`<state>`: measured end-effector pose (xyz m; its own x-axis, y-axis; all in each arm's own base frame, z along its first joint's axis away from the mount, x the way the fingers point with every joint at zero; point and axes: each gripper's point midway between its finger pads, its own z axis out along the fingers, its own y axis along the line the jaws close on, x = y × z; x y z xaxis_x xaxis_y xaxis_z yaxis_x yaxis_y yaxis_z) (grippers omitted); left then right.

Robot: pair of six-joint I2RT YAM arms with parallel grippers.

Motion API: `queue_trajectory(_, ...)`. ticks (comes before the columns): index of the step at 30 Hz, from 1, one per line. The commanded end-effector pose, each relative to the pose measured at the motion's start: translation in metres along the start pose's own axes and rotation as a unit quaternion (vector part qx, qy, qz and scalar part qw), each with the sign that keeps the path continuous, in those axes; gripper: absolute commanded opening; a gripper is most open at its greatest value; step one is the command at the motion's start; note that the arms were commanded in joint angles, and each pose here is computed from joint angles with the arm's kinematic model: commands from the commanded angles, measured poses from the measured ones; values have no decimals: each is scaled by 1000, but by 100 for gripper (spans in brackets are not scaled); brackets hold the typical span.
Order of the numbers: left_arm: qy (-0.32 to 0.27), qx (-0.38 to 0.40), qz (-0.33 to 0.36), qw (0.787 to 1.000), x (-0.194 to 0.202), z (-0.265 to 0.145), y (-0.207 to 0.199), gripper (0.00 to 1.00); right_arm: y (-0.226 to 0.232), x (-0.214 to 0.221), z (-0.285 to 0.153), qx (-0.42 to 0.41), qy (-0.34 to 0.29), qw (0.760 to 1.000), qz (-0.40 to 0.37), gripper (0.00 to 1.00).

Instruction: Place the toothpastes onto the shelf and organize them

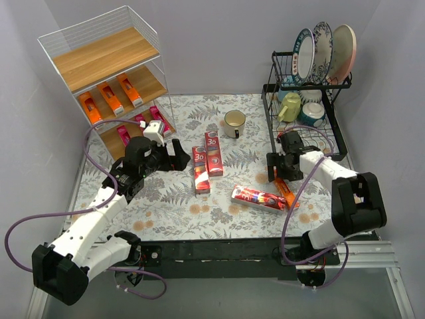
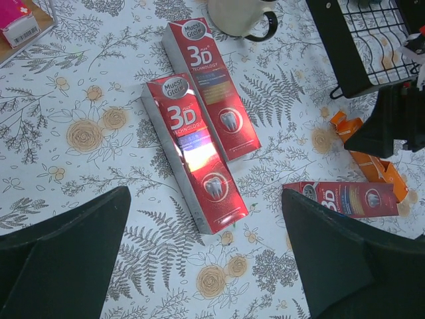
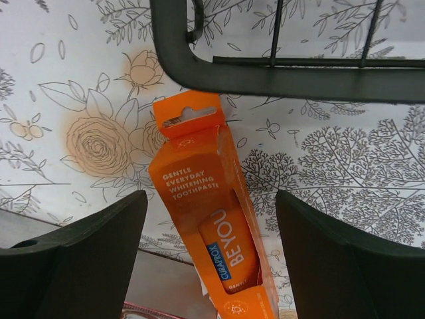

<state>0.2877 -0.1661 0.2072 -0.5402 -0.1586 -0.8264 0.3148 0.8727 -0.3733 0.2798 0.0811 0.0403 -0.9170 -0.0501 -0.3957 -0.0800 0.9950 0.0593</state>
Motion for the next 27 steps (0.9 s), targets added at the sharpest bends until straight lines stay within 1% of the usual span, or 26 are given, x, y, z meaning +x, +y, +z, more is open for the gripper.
queue_trajectory(1, -17, 23, 8, 1000, -7, -4, -10, 98, 2, -17, 10, -5, -5, 1000, -22, 84)
queue_trajectory(4, -16, 24, 8, 1000, -6, -3, -10, 98, 2, -6, 19, -7, 21, 999, -30, 78)
queue_trajectory(6, -12, 24, 7, 1000, -3, -2, -10, 98, 3, 3, 25, -12, 37, 999, -33, 76)
queue_trajectory(7, -11, 25, 7, 1000, -3, -2, -10, 98, 4, 6, 27, -16, 42, 998, -34, 72)
queue_trajectory(11, -3, 33, 6, 999, 0, 1, -12, 98, 5, 22, 35, -17, 71, 996, -47, 65)
queue_trajectory(12, 0, 37, 5, 999, 1, 1, -14, 98, 7, 26, 36, -20, 78, 995, -50, 61)
queue_trajectory(14, 3, 44, 6, 999, 3, 2, -16, 98, 8, 28, 37, -23, 81, 995, -51, 57)
queue_trajectory(15, 2, 45, 6, 999, 2, 2, -16, 98, 9, 28, 36, -22, 80, 995, -49, 51)
queue_trajectory(17, 1, 43, 9, 999, 3, 3, -17, 98, 8, 27, 34, -18, 75, 996, -42, 46)
queue_trajectory(19, 7, 40, 14, 999, 5, 7, -19, 98, 12, 18, 28, -25, 61, 997, -34, 45)
queue_trajectory(20, 8, 36, 17, 999, 4, 8, -20, 98, 14, 14, 26, -29, 54, 998, -30, 42)
queue_trajectory(21, 10, 35, 19, 999, 2, 9, -22, 98, 16, 9, 20, -30, 44, 998, -16, 37)
queue_trajectory(22, 25, 35, 25, 999, 10, 13, -27, 98, 18, 5, 17, -31, 38, 999, -10, 35)
queue_trajectory(24, 24, 35, 35, 998, 6, 14, -40, 98, 18, -1, 10, -26, 26, 999, 12, 33)
queue_trajectory(25, 38, 30, 38, 998, 13, 18, -42, 98, 18, -2, 8, -24, 24, 999, 18, 33)
queue_trajectory(26, 39, 28, 40, 998, 13, 19, -46, 98, 18, -3, 4, -22, 23, 999, 22, 33)
queue_trajectory(27, 36, 28, 43, 998, 12, 19, -58, 98, 17, -7, -1, -20, 14, 999, 27, 32)
